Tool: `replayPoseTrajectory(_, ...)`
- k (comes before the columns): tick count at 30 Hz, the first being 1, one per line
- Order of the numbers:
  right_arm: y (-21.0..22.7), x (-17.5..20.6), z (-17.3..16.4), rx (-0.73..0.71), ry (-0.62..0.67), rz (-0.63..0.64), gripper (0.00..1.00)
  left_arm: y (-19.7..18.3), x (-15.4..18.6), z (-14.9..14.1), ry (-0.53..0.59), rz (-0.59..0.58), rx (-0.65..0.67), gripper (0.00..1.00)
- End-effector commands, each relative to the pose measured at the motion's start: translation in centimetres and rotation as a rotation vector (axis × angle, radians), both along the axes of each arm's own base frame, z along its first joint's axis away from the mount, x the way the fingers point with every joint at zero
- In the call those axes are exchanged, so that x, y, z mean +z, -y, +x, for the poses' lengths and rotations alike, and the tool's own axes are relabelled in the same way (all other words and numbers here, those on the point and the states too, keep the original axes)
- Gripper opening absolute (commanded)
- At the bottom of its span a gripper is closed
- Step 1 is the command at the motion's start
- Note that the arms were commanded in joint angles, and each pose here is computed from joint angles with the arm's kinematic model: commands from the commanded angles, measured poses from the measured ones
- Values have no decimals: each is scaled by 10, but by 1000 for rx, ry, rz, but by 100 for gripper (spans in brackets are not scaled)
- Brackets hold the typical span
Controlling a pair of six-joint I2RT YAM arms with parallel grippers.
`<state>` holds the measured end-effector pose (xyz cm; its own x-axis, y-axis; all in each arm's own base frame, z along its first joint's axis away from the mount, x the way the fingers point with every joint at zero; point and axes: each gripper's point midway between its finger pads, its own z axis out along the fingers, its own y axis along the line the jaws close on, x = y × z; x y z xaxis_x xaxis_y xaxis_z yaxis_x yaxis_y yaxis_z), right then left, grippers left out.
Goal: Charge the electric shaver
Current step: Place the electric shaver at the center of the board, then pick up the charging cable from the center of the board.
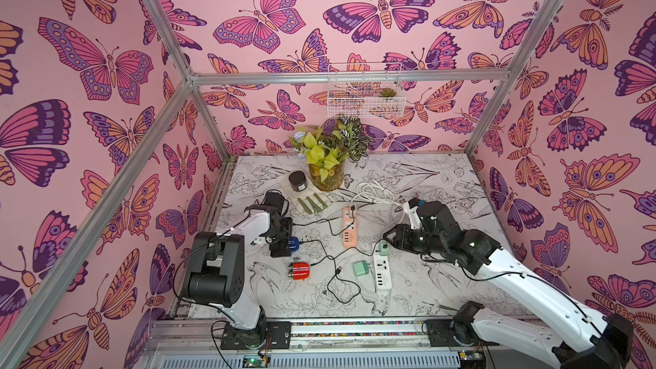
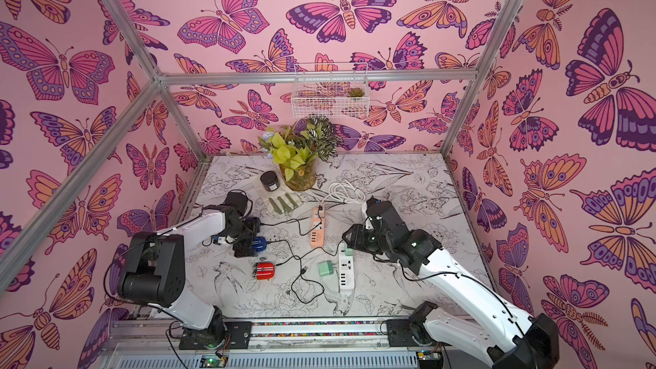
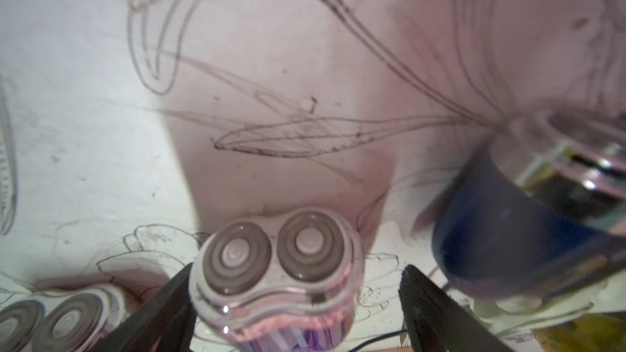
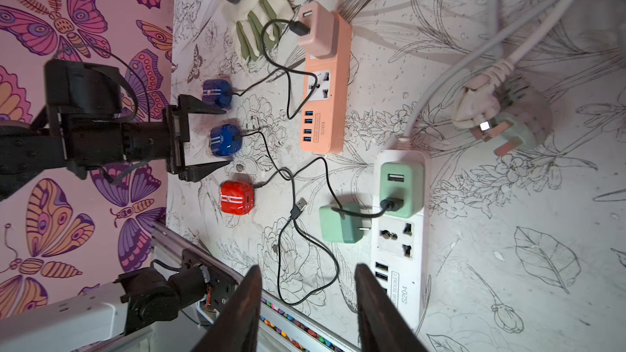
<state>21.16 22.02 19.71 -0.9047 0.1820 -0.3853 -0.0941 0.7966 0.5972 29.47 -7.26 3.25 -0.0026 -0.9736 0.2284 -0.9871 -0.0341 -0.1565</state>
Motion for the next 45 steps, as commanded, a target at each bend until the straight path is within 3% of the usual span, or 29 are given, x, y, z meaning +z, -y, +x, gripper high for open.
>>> replayPoseTrajectory(1, -16, 5, -11, 88, 42, -120, 45, 3, 20, -11, 37, -4, -71, 95)
replayPoseTrajectory(6, -78, -17, -35, 267, 29, -176, 44, -5, 51, -22, 110, 58, -209, 96)
replayPoseTrajectory(11, -131, -58, -53, 367, -58, -272, 42, -11, 78, -53, 170, 156, -400, 89)
replayPoseTrajectory(13, -138, -88, -57, 347, -145, -369, 41, -11, 80, -75, 182, 158, -439, 83)
replayPoseTrajectory(18, -150, -134, -61, 228, -317, -408, 40, -4, 82, -115, 280, 116, -481, 70)
replayPoseTrajectory(24, -157, -155, -59, 131, -408, -443, 41, -1, 78, -152, 288, 72, -522, 67)
replayPoseTrajectory(31, -168, -161, -59, 94, -440, -443, 42, 1, 78, -163, 296, 49, -546, 66)
replayPoseTrajectory(40, -161, -172, -62, -55, -522, -451, 38, 3, 82, -162, 305, 47, -584, 65)
replayPoseTrajectory(45, -169, -174, -73, -16, -565, -435, 39, 1, 80, -168, 294, 50, -598, 65)
